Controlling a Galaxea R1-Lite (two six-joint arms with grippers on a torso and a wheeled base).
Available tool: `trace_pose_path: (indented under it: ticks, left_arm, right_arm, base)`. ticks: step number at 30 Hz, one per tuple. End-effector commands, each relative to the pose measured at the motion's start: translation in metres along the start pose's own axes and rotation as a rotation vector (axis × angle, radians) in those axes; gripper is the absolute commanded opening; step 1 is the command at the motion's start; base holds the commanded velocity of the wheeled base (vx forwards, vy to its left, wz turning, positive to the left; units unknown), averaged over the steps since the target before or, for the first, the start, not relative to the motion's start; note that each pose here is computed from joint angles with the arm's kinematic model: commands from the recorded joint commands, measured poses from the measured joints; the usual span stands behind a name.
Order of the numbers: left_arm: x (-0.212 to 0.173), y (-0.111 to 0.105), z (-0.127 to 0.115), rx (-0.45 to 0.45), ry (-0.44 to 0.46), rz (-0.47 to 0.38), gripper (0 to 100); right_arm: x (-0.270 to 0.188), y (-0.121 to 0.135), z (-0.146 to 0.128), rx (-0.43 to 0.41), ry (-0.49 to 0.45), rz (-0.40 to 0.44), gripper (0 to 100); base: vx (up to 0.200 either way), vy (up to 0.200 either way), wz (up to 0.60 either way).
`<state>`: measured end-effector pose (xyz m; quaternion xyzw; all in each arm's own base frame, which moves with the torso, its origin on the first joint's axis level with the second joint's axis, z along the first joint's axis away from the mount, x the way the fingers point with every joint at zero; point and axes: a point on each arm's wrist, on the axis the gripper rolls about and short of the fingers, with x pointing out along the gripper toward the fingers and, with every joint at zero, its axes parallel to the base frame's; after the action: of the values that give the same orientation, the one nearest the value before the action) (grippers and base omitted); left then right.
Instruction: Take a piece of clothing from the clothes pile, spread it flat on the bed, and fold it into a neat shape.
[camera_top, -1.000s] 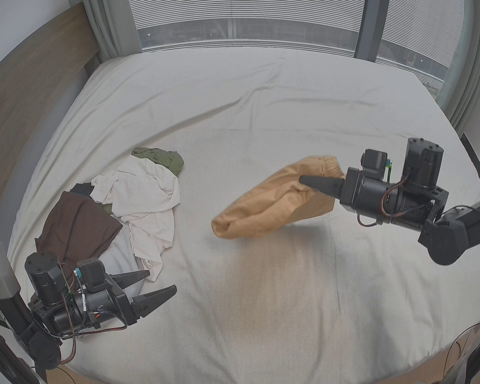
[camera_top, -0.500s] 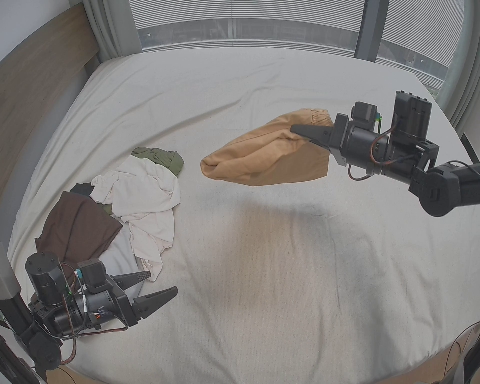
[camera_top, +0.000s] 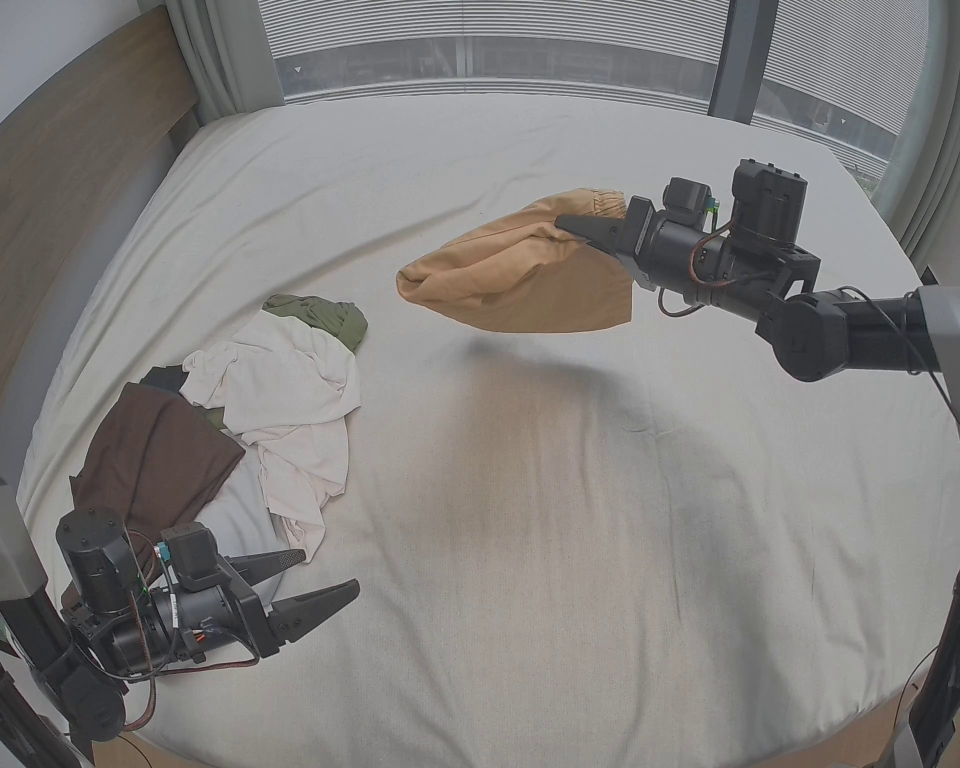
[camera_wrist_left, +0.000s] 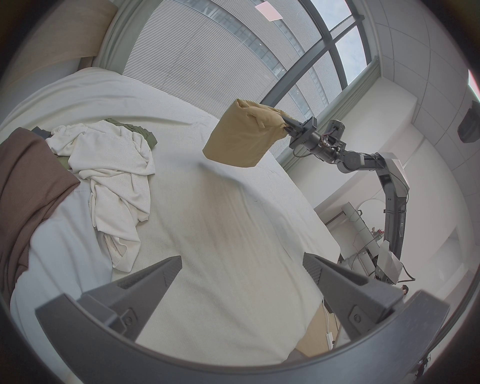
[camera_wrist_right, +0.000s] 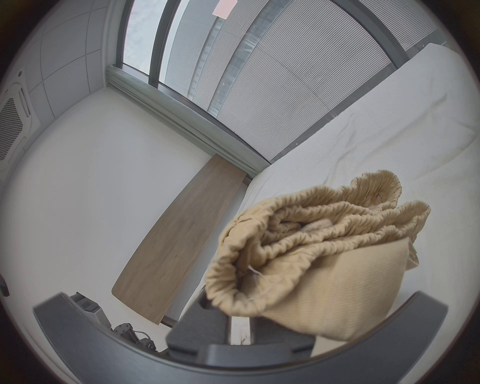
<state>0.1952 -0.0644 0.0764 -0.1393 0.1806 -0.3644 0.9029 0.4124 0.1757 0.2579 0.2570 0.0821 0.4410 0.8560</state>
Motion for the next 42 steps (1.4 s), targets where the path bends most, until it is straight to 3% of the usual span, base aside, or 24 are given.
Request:
trace_pose_path:
  ticks: [1, 6, 15, 26, 33, 34, 42]
  left_arm:
    - [0.001, 0.001, -0.002, -0.006, 0.009, 0.002, 100]
    - [0.002, 0.002, -0.003, -0.013, 0.016, 0.005, 100]
    - [0.003, 0.003, -0.004, -0.015, 0.023, 0.005, 100]
    - [0.003, 0.003, -0.005, -0.016, 0.024, 0.007, 100]
    - [0.003, 0.004, -0.004, -0.016, 0.022, 0.008, 100]
    - [0.003, 0.004, -0.004, -0.016, 0.022, 0.008, 100]
    - [0.002, 0.003, -0.001, -0.009, 0.005, 0.007, 100]
  right_arm:
    - [0.018, -0.039, -0.014, 0.020, 0.026, -0.020, 0]
    - [0.023, -0.069, -0.043, 0.062, 0.086, -0.059, 0]
    - [0.000, -0.092, -0.085, 0.123, 0.186, -0.121, 0]
    - [-0.024, -0.102, -0.137, 0.164, 0.234, -0.145, 0]
    - [-0.027, -0.111, -0.154, 0.170, 0.245, -0.153, 0]
    - [-0.028, -0.112, -0.157, 0.174, 0.250, -0.158, 100]
    - [-0.062, -0.080, -0.159, 0.188, 0.309, -0.186, 100]
  base:
    - [0.000, 0.000, 0.00]
    - [0.000, 0.000, 0.00]
    - [0.000, 0.000, 0.00]
    - [0.000, 0.000, 0.00]
    - [0.000, 0.000, 0.00]
    - [0.000, 0.000, 0.00]
    - [0.000, 0.000, 0.00]
